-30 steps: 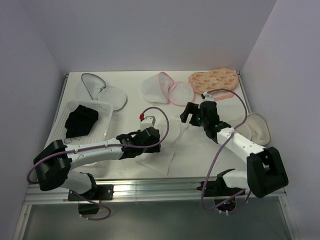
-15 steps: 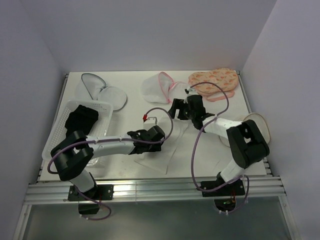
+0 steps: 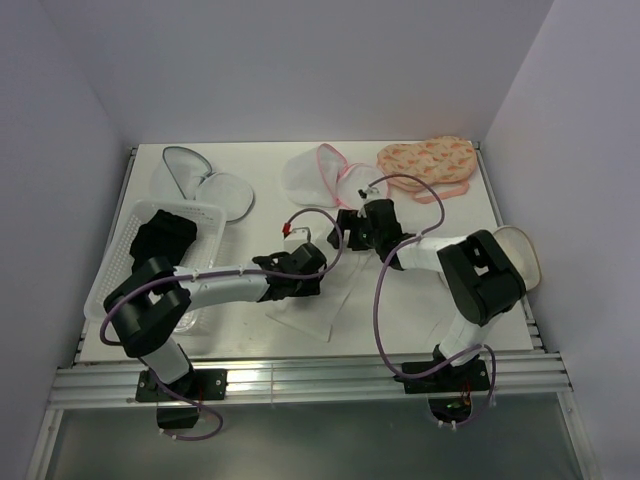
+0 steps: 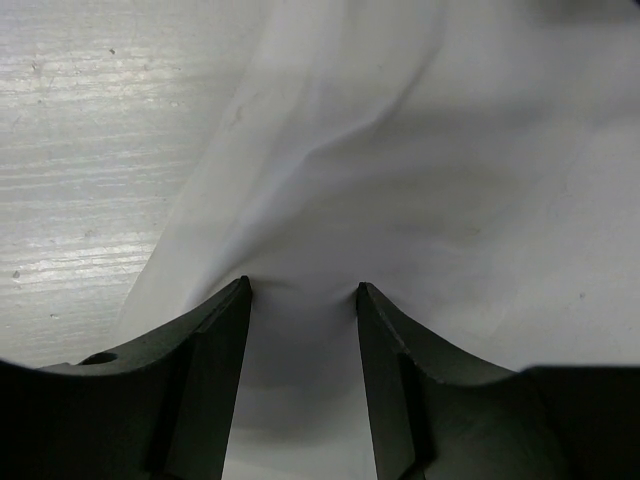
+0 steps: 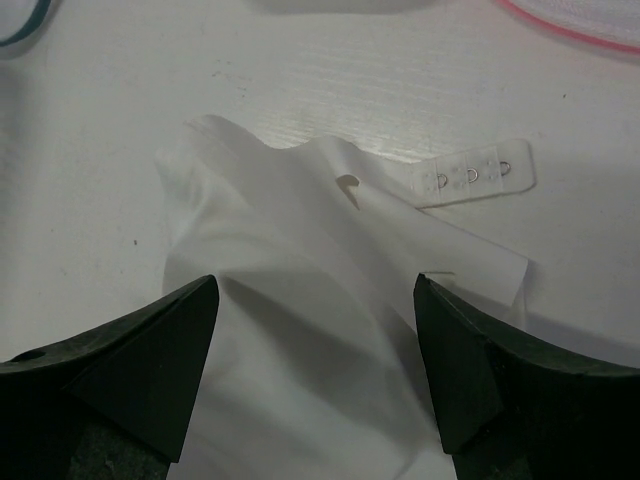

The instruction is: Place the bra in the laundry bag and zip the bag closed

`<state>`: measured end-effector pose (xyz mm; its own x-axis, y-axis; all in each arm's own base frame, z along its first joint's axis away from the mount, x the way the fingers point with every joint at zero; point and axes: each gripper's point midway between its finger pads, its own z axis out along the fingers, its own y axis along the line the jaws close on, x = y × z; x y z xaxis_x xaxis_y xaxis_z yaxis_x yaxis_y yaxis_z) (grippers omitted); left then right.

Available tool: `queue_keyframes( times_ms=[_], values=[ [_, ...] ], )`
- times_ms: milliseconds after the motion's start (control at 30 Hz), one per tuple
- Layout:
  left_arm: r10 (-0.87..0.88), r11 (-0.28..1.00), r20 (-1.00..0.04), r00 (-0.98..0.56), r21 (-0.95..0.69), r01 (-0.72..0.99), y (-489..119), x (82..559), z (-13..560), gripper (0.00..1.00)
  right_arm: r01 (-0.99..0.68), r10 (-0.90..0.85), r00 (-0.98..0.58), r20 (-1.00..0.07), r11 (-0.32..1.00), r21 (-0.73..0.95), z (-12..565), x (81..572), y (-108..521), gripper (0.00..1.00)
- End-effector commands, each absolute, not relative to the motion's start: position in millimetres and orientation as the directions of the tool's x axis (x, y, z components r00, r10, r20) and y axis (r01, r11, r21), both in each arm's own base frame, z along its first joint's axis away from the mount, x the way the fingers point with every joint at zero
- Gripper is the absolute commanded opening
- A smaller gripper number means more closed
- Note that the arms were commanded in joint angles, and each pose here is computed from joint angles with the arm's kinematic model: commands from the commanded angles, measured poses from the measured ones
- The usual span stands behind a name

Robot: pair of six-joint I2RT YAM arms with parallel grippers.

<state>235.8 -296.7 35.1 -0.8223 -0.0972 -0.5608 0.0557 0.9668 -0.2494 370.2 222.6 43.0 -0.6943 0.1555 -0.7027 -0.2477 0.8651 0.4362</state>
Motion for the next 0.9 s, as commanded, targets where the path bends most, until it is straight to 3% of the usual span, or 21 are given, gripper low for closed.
queue_keyframes(
  times_ms=[0,233,300,333,467,567,867],
  values=[
    [-0.097,0.964,-0.574,-0.813,-0.257,0.067,-300.9,247.9,40.6,0.53,-0.275,0.191,-0.662,-0.725,0.838,0.472,56.9,365.5,227.3,0.85],
    [-0.111,0.961,-0.584,-0.804,-0.268,0.062,-298.5,263.2,49.9,0.53,-0.254,0.227,-0.674,-0.703,0.822,0.509,60.0,343.0,220.8,0.70],
    [-0.110,0.962,-0.588,-0.801,-0.267,0.064,-297.8,267.9,52.2,0.53,-0.243,0.237,-0.676,-0.698,0.822,0.515,60.4,338.6,218.2,0.58],
    [-0.113,0.960,-0.591,-0.799,-0.271,0.065,-299.0,270.2,54.8,0.53,-0.244,0.245,-0.668,-0.703,0.820,0.518,66.2,338.7,217.4,0.45],
    [-0.118,0.959,-0.598,-0.793,-0.277,0.066,-298.3,278.0,59.6,0.53,-0.231,0.271,-0.658,-0.703,0.815,0.531,83.1,332.8,214.7,0.19],
    [-0.128,0.955,-0.603,-0.788,-0.288,0.065,-297.3,279.8,64.0,0.54,-0.186,0.306,-0.630,-0.714,0.833,0.521,97.4,326.5,202.5,0.14],
    [-0.224,0.937,-0.630,-0.744,-0.348,0.013,-270.0,271.9,89.3,0.56,-0.050,0.322,-0.540,-0.778,0.910,0.412,122.8,301.5,147.1,0.13]
  ],
)
